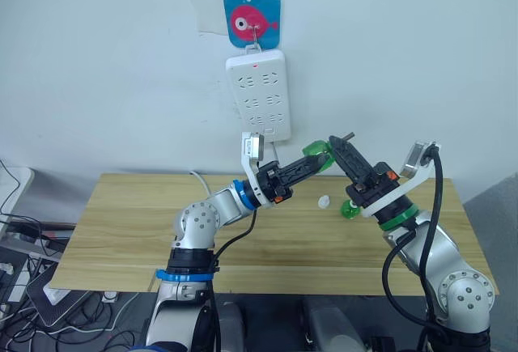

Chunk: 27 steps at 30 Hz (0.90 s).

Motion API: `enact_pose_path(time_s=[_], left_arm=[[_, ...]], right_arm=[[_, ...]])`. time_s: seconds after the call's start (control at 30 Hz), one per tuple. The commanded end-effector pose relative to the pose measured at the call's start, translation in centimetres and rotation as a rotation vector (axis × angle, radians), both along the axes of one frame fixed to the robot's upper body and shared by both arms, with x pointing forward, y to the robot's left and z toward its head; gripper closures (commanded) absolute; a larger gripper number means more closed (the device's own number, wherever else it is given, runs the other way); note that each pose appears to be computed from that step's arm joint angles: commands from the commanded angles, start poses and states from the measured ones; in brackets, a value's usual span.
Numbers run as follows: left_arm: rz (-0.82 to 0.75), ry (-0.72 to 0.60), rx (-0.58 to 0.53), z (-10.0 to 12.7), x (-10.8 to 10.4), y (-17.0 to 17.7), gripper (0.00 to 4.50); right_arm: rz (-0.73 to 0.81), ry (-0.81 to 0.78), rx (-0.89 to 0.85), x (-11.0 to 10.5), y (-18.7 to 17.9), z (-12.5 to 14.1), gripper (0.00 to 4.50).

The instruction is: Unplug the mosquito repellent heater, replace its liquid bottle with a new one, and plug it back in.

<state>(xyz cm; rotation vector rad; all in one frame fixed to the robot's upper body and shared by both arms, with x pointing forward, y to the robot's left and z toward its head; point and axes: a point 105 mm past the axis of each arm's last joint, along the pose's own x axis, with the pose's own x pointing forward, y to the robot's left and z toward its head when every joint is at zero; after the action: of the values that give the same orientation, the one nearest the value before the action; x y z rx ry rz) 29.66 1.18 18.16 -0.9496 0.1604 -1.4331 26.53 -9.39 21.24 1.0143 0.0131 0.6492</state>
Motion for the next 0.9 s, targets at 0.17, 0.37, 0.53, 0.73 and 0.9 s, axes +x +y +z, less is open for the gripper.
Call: enact_pose_path(time_s=[0.17,0.37,0.53,0.73,0.9], left_arm=[[0.005,-0.034,-0.013,0.89,-0.29,-0.32,2.18],[-0.006,-0.034,-0.019,0.98,-0.43,-0.43,2.18],[-0.018,-0.021,-0.032,0.98,-0.63,-0.52,2.18],[-0.014,-0.021,-0.029,0.94,-0.78,-0.64,0.57],[-0.005,-0.006,-0.045,1.05,-0.71,-0.57,0.57]], right_arm=[[0.039,-0.066,0.002,-1.06,0.7,1.3,3.65],[0.036,-0.064,0.0,-0.96,0.71,1.22,3.65],[0.031,-0.061,-0.002,-0.92,0.66,1.11,3.65],[0.027,-0.06,-0.005,-0.91,0.54,1.05,3.65],[0.024,-0.057,0.001,-0.89,0.45,1.08,3.65]])
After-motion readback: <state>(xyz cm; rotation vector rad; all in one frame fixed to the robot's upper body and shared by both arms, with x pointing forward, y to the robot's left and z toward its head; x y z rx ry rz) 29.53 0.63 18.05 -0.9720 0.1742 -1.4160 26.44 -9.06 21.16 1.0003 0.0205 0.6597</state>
